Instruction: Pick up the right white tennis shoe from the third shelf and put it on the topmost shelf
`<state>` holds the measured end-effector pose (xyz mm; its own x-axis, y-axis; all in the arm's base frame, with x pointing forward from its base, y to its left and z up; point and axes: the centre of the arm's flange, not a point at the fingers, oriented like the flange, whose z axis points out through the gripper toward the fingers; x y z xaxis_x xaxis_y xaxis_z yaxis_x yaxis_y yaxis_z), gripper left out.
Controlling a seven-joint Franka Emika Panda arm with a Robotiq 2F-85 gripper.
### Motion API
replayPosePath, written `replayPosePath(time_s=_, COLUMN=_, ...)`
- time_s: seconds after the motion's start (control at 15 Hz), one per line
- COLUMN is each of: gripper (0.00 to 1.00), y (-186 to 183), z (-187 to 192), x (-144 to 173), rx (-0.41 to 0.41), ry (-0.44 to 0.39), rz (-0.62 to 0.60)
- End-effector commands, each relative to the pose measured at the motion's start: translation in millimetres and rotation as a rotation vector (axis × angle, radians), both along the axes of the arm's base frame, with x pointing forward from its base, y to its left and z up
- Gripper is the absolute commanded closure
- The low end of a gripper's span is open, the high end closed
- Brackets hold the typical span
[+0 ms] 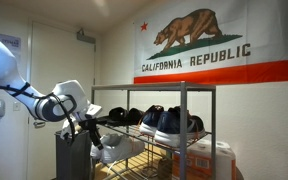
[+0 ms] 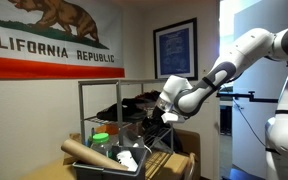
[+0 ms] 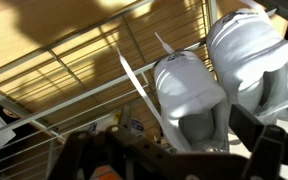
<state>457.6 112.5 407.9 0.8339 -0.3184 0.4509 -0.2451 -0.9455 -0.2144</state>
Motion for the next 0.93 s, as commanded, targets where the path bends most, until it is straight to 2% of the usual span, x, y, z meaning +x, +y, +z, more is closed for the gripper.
replayPosePath(time_s=0.0, gripper=0.00, y=11, z=-9, x=5, rx=-0.039, ry=-0.026, rz=-0.053)
replayPosePath(time_s=0.47, gripper=0.00, y=29, z=-31, x=0, rx=-0.103, ry=-0.005, rz=-0.085)
replayPosePath(time_s=0.87, gripper=0.00, y=35, z=-31, x=7, rx=-0.115, ry=-0.024, rz=-0.096)
